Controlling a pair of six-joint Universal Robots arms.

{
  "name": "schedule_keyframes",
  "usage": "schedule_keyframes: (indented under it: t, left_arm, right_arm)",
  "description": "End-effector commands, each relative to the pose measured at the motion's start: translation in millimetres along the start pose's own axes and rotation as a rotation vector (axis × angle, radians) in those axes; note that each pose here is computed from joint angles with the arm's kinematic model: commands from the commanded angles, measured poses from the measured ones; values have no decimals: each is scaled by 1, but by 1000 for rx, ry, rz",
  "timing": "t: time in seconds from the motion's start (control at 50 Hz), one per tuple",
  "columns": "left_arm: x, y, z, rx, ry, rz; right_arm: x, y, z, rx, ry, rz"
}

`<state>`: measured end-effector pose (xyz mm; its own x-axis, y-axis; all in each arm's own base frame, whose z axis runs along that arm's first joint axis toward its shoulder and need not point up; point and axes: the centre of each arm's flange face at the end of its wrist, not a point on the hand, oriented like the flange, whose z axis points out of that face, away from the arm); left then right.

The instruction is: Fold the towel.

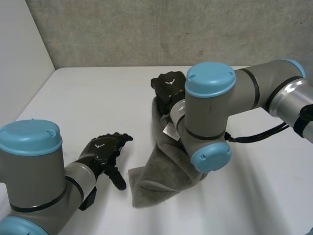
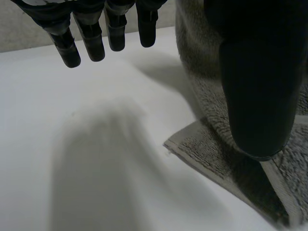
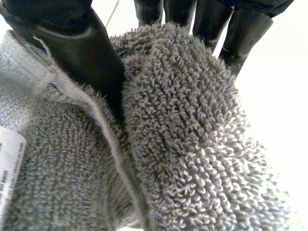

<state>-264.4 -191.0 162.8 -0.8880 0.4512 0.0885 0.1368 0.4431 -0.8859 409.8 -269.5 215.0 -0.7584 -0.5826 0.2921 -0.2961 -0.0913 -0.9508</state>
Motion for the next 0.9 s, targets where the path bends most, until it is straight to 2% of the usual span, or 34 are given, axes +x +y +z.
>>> schedule_keyframes:
  t: [0.02,0.38,0.64,0.72,0.84,0.9]
  left_arm:
    - [7,9,1,-27,24,12]
    - [33,31,6,-94,158,44]
    - [37,39,28,-110,129,53]
    - [31,17,22,-24,56,48]
    - [30,-21,7,129,42,32]
    - [32,-46,-7,222,55,20]
  right_arm:
    - [26,2,6,-12,58,-4]
    - [63,27,8,-97,133,-4]
    - [76,25,3,-103,162,1]
    - [87,14,0,-82,187,2]
    - [104,-14,-11,-42,207,-16]
    - [105,-22,-24,-83,184,-65]
